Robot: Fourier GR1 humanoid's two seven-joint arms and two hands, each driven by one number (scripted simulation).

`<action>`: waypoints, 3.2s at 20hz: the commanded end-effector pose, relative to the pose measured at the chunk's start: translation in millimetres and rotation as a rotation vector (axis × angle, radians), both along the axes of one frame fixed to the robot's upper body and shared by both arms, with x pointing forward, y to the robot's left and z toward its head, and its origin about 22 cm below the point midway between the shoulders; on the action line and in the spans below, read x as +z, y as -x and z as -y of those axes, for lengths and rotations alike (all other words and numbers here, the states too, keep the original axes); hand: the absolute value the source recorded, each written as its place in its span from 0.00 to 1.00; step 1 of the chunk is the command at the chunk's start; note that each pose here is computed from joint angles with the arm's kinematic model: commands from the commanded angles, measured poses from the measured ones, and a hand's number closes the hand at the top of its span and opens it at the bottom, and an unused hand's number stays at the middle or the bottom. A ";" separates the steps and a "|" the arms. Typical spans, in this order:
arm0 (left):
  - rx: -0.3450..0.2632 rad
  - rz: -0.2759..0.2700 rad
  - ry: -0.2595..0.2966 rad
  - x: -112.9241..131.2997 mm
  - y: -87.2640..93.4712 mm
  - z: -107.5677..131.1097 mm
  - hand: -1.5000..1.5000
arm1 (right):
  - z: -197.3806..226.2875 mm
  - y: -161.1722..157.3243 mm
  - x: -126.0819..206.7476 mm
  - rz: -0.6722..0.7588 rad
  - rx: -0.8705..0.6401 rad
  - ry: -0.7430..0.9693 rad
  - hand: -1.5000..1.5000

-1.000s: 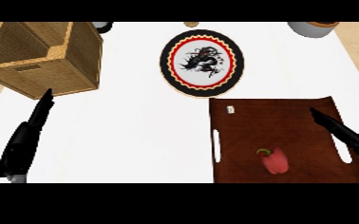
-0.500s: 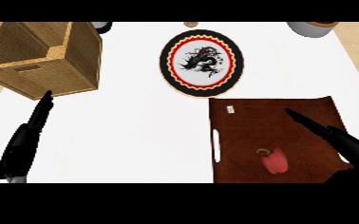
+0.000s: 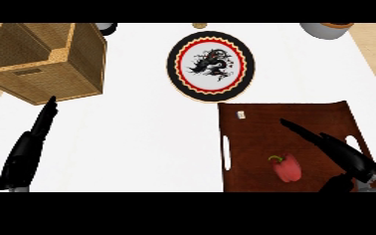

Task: Pick the bell pepper from the tray and place it in the plate

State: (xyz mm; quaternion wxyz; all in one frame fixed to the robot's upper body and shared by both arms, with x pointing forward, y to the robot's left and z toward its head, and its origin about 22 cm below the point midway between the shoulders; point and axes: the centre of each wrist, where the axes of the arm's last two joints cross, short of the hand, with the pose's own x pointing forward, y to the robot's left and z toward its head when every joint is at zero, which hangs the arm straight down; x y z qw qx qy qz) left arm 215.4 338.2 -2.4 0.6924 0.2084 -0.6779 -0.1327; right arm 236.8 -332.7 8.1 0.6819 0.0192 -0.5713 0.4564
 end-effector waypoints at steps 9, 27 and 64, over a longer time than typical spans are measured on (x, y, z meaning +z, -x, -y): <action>0.015 -0.001 0.000 -2.3 6.3 -11.3 0.50 | -23.9 -12.2 -26.3 -0.009 0.034 0.001 0.00; -0.060 0.017 -0.005 -3.7 -13.7 14.1 0.50 | 48.3 -88.2 44.5 0.186 -0.214 0.366 1.00; -0.031 -0.002 0.000 3.3 -17.7 14.6 0.50 | -106.7 -239.6 195.1 0.675 -0.080 0.083 1.00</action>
